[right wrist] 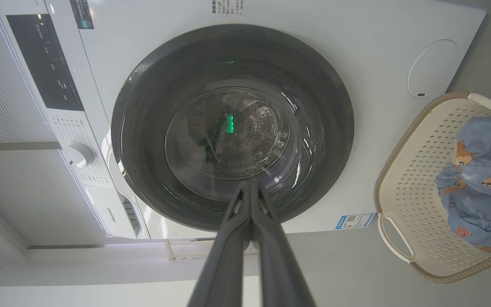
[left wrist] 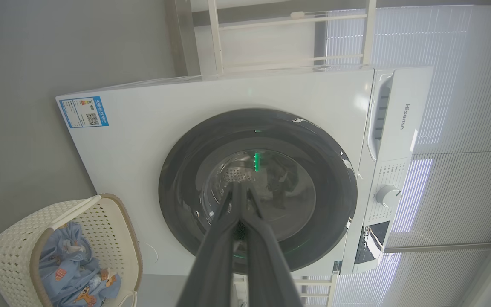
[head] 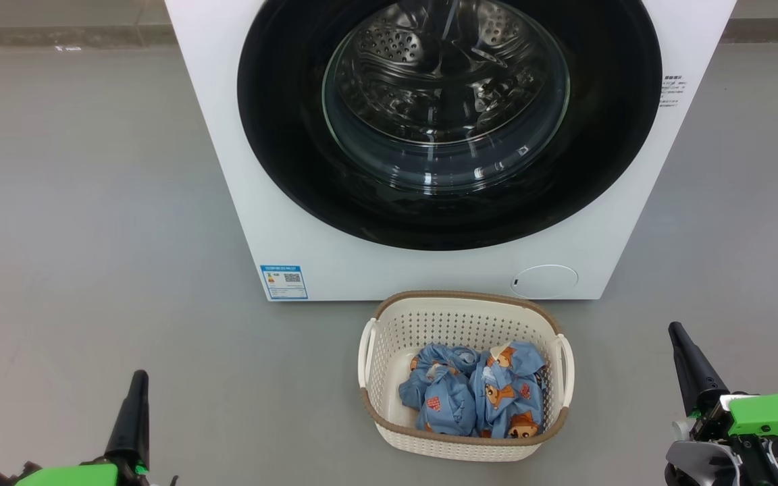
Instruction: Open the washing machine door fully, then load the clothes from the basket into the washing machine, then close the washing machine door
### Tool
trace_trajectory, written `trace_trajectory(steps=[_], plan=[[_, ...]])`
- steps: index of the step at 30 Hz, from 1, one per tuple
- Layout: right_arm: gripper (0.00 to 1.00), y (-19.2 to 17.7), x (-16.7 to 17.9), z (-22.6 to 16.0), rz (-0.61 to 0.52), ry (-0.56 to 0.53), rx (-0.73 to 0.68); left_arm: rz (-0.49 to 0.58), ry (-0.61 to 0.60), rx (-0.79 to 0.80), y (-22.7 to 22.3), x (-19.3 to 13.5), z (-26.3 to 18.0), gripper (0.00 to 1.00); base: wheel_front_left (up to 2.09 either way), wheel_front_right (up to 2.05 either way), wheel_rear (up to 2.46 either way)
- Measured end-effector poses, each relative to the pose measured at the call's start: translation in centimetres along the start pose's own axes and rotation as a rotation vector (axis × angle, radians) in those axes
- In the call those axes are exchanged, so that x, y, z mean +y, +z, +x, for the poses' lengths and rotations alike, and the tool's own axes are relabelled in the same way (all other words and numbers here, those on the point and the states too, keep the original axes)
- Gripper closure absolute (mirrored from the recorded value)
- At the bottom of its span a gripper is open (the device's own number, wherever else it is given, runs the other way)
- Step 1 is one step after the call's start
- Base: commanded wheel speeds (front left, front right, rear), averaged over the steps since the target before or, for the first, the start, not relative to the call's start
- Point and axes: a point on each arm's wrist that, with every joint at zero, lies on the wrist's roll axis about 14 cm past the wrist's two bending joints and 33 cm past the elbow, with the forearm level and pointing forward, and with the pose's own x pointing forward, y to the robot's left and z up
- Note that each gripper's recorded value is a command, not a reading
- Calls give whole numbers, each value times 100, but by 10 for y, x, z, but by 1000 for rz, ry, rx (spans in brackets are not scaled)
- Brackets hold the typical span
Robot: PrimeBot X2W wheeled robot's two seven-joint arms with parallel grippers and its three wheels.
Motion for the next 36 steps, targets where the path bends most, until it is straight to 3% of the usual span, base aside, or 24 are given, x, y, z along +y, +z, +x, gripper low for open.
trace_trajectory(steps=[34,35,36], plan=[[100,0,0,0,-1,0,0,0,0,0,0,0,0,100,0,0,0],[0,0,0,0,-1,0,0,0,0,0,0,0,0,0,0,0,0],[0,-1,-3,-1,2,-9,1,-3,9,0,0,3,-1,0,0,0,0]])
